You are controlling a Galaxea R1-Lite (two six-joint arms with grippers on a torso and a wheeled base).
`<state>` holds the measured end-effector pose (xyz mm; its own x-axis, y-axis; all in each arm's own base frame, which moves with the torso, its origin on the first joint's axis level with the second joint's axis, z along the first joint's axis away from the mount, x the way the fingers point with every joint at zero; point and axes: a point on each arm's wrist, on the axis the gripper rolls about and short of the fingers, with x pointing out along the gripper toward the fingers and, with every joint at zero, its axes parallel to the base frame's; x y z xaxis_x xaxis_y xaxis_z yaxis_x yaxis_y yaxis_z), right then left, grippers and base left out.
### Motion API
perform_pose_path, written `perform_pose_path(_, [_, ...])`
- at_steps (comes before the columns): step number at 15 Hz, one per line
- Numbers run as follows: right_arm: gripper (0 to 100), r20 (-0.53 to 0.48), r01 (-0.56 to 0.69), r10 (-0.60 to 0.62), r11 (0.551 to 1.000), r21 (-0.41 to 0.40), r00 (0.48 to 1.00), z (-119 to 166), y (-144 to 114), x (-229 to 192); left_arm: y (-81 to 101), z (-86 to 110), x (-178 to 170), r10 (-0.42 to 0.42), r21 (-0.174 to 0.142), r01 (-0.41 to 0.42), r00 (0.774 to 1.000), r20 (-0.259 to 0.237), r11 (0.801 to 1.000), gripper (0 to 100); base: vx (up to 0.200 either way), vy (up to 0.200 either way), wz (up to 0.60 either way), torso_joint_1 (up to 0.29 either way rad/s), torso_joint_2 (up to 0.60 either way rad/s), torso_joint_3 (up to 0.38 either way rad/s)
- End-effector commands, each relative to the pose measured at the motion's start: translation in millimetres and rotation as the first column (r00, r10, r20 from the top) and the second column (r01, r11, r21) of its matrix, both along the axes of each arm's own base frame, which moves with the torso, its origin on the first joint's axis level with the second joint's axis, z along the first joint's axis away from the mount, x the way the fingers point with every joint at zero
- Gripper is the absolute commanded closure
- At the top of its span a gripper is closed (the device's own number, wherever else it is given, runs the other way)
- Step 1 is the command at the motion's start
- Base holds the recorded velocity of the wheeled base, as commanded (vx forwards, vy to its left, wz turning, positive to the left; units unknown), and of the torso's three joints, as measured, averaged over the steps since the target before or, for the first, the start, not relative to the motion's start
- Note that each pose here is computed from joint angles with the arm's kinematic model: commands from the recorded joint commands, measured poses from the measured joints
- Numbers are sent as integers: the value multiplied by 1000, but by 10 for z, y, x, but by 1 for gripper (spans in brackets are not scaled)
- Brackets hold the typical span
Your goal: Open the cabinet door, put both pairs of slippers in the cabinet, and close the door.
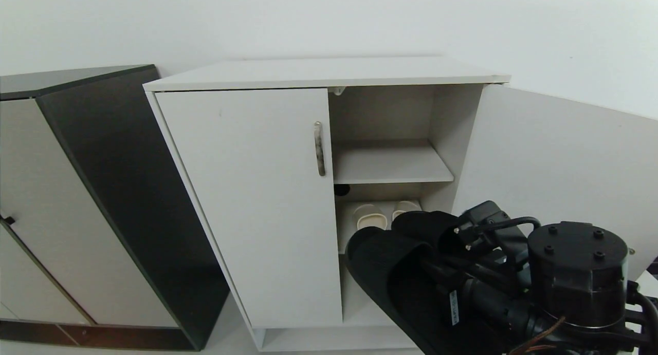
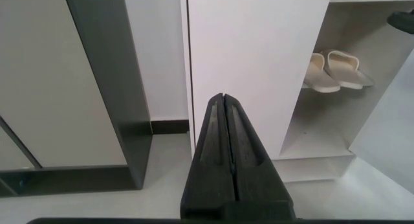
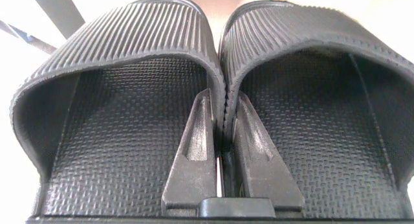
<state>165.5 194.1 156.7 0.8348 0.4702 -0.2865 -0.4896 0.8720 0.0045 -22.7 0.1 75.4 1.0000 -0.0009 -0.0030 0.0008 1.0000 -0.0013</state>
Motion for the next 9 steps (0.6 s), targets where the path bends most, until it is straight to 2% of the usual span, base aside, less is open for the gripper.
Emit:
perform_pose_path(1, [100,-3,-1,1,1000,-3,1000,-9,1,-2,0,0,0,-1,0,1,1000,0,1000,100,0,0,0,0,0,0])
perform_pose_path(7, [100,0,-3,3,1000,-2,1000,-4,10,5,0,0,0,1,0,-1,1000,0,1000,100,0,0,0,0,0,0])
perform_pose_path(9, [100,15,-15,15,1000,-7,1000,35,66,-4,0,0,0,1,0,-1,1000,0,1000,100,0,0,0,-27,137,110])
